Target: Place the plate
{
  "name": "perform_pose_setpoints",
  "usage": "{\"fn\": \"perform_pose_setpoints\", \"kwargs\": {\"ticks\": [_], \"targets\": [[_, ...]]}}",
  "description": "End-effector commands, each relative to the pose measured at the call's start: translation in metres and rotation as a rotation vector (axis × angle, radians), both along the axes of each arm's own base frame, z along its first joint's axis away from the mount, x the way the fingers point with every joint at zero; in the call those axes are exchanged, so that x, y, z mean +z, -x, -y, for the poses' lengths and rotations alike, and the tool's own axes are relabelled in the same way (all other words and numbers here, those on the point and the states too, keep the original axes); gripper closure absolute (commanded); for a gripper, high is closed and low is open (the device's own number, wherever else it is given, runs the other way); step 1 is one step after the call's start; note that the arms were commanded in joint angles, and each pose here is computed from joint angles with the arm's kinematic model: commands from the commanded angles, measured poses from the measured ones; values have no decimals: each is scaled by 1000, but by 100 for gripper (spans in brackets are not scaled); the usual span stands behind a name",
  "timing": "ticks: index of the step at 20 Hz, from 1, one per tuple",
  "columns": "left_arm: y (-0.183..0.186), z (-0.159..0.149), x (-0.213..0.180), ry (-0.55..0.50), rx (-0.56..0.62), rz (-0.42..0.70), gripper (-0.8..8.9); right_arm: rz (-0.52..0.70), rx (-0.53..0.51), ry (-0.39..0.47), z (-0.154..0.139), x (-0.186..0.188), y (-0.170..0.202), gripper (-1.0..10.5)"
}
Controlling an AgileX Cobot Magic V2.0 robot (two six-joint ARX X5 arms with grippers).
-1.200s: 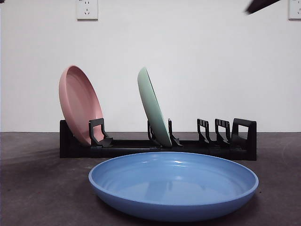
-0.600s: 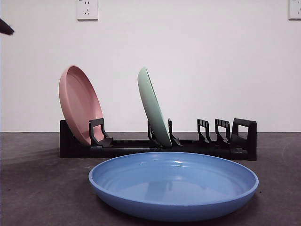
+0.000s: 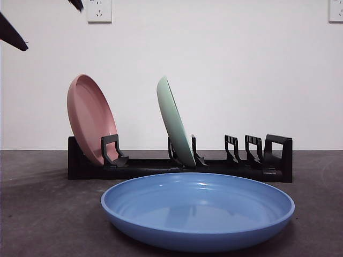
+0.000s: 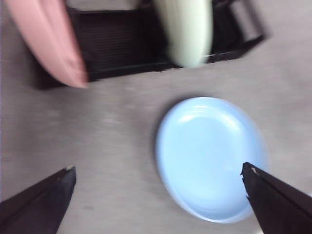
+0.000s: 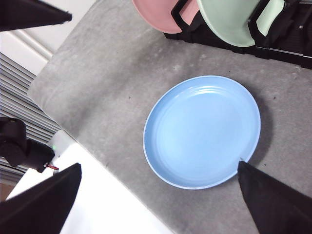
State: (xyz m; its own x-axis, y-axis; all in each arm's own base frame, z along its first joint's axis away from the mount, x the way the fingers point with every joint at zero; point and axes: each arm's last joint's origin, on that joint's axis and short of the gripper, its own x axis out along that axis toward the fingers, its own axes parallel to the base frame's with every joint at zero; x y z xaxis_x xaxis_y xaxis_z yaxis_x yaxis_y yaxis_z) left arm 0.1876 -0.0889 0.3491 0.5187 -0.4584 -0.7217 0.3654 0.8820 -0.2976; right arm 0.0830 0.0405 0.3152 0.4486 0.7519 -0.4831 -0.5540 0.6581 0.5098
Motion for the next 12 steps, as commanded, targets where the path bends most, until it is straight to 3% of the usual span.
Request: {"fn": "perform_pose_setpoints", "kwargs": {"ticks": [1,12], "targets": [[-24,17,13,-174,19,20,260,13,14,-35,-1,5,-1,434],[-124,90,5,-768,246,197,260,91,20,-61,-2,11,-5,434]]}}
